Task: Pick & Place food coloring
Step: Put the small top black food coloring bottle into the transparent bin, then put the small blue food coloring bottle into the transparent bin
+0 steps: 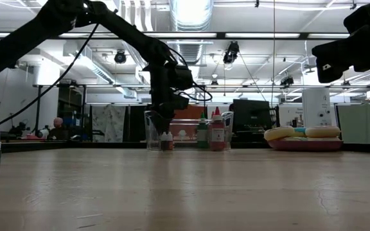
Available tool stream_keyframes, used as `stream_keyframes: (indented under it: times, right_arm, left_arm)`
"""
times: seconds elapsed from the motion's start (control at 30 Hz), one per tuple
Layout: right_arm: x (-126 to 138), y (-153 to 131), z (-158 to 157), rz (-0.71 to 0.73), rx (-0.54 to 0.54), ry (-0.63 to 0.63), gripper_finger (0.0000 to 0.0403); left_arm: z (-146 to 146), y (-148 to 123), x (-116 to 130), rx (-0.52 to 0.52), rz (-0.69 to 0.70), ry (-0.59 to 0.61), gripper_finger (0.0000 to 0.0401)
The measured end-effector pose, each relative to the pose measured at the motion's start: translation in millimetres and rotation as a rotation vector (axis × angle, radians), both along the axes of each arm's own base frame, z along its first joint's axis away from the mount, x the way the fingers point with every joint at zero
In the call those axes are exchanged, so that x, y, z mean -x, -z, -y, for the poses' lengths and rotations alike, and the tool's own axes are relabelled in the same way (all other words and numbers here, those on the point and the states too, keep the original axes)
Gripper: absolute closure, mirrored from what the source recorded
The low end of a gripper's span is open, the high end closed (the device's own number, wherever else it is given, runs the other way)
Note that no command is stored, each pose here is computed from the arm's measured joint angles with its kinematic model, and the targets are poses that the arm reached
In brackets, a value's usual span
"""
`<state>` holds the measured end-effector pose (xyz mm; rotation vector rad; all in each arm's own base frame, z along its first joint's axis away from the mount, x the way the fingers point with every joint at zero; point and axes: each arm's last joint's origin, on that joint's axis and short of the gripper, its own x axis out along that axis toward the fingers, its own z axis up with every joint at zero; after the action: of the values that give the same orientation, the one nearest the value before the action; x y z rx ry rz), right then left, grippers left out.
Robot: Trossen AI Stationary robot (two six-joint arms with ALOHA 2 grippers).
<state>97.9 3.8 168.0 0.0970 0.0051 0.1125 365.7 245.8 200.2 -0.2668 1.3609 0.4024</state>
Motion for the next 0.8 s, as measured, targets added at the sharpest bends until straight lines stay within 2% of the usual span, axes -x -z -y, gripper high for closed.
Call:
stream_keyframes:
  times: [0.13,0.37,0.63,0.8]
  right_arm:
    - [0,0,0,0.0,0.0,0.0,0.0394]
    - [0,0,0,0.0,0.0,0.0,0.0394]
    - [0,0,0,0.0,0.0,0.0,0.0394]
    - [0,0,0,0.0,0.0,-0.001,0.0394]
  left_arm:
    - [0,0,0,-0.001,0.0,-0.001,0.0293]
    - [1,-8,2,-0.015,0.014,-0.005,0.0289]
    - [6,-40,8,-0.072,0.079,-0.022,0.0289]
    - [24,-64,10,-0.094,0.121,-0.002,0.0289]
